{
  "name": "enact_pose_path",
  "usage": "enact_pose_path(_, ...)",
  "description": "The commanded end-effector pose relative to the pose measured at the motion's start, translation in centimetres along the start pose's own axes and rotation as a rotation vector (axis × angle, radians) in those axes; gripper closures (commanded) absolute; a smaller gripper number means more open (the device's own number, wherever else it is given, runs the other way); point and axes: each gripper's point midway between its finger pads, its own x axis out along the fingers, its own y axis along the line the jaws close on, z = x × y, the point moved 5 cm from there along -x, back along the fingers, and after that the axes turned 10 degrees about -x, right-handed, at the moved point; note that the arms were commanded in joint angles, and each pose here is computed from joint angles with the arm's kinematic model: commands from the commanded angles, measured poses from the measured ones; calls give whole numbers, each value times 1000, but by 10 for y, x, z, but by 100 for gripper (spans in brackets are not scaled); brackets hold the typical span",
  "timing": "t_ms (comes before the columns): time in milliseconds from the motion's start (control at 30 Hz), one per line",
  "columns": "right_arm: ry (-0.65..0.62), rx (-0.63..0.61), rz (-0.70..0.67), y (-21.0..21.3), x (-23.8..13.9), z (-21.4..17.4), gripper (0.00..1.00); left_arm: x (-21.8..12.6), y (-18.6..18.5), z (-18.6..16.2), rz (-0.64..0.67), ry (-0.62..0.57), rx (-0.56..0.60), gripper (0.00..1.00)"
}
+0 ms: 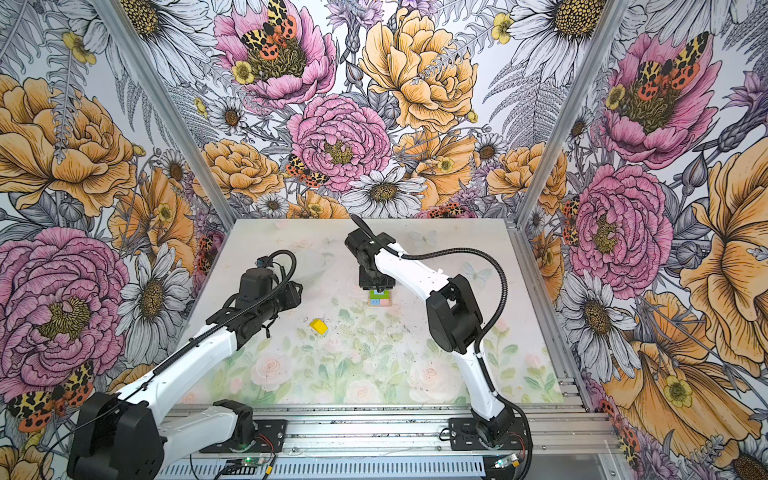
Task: Build the wood block tower
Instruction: 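Open the right gripper to release the light-blue cube onto the lime-green block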
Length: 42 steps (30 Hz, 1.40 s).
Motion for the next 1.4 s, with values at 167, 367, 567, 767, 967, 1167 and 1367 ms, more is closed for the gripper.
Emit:
enact_pose_path(167, -11, -20, -9, 2, 0, 2, 61, 1, 1, 0, -15, -1, 3, 50)
enact_pose_path(367, -7, -26, -10, 2, 0, 1, 65, 1, 1, 0, -11, -2, 2, 50)
enact_pose_path(567, -7, -27, -11, 1, 0, 1, 65, 1, 1, 0, -11, -2, 3, 50)
enact_pose_path(767, -7, -27, -11, 1, 0, 1, 56, 1, 1, 0, -13, -1, 4, 50)
enact_pose_path(967, -16, -28, -11, 0, -4, 1, 48, 1, 1, 0, -11, 0, 3, 50)
enact_pose_path(1167, -53, -25, -16, -4, -20, 4, 43, 0, 0, 0, -14, 0, 5, 50)
enact_pose_path(1367, -117, -26, -39, -15, -52, 6, 40, -1, -2, 1, -12, 8, 7, 50)
